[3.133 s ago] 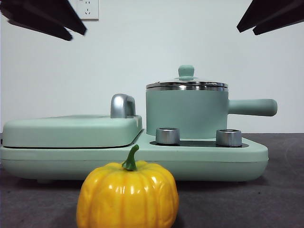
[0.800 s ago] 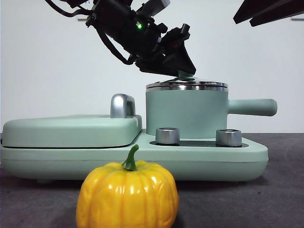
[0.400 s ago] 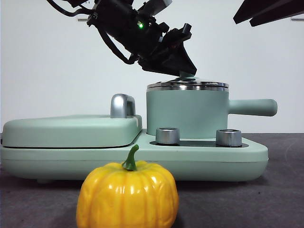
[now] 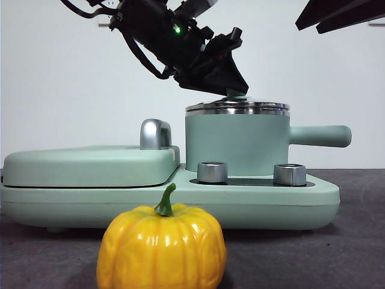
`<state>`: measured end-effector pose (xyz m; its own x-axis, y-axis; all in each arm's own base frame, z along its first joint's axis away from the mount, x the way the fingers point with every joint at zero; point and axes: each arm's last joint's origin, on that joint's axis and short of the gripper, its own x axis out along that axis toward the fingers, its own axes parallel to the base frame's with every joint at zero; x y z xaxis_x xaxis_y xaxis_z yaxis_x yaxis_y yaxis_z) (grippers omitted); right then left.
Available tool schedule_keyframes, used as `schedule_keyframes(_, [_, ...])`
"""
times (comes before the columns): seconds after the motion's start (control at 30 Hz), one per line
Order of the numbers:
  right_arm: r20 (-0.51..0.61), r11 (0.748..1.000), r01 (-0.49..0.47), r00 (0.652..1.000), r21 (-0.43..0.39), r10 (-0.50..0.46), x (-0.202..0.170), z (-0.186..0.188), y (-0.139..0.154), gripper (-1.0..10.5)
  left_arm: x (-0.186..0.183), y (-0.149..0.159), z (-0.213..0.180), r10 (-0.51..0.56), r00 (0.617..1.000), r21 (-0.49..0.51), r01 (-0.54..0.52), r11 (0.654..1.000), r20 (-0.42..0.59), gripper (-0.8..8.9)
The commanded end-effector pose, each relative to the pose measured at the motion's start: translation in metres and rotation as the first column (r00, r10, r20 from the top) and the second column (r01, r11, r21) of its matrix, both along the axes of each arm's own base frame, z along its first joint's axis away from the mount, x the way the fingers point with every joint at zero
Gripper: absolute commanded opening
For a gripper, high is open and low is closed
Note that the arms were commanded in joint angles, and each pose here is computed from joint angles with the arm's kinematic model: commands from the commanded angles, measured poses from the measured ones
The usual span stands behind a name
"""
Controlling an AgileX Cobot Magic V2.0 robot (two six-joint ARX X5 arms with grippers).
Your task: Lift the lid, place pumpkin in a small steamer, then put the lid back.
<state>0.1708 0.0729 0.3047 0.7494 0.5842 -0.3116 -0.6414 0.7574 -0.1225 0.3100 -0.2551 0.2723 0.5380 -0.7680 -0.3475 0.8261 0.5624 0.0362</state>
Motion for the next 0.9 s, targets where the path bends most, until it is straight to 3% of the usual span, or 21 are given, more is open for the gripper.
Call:
schedule_keyframes(0.03, [0.009, 1.000, -0.001, 1.000, 0.020, 0.000, 0.001, 0.006, 0.001, 2.8, -0.006, 0.000, 0.027, -0.012, 0.997, -0.063, 0.017, 0.998, 0.075, 0.07])
schedule_keyframes(0.37, [0.009, 1.000, -0.001, 1.000, 0.020, 0.000, 0.001, 0.006, 0.001, 2.8, -0.017, 0.022, 0.061, 0.021, 0.992, -0.103, -0.008, 0.995, 0.125, 0.08])
schedule_keyframes(0.7, [0.009, 1.000, -0.001, 1.000, 0.021, 0.001, 0.001, 0.006, 0.001, 2.8, -0.023, 0.073, 0.077, 0.168, 0.985, -0.007, -0.168, 0.986, 0.026, 0.10])
schedule_keyframes(0.9, [-0.008, 0.999, 0.005, 1.000, 0.042, -0.005, 0.001, 0.006, 0.002, 2.8, -0.026, 0.108, 0.091, 0.265, 0.964, -0.008, -0.265, 0.964, 0.004, 0.11])
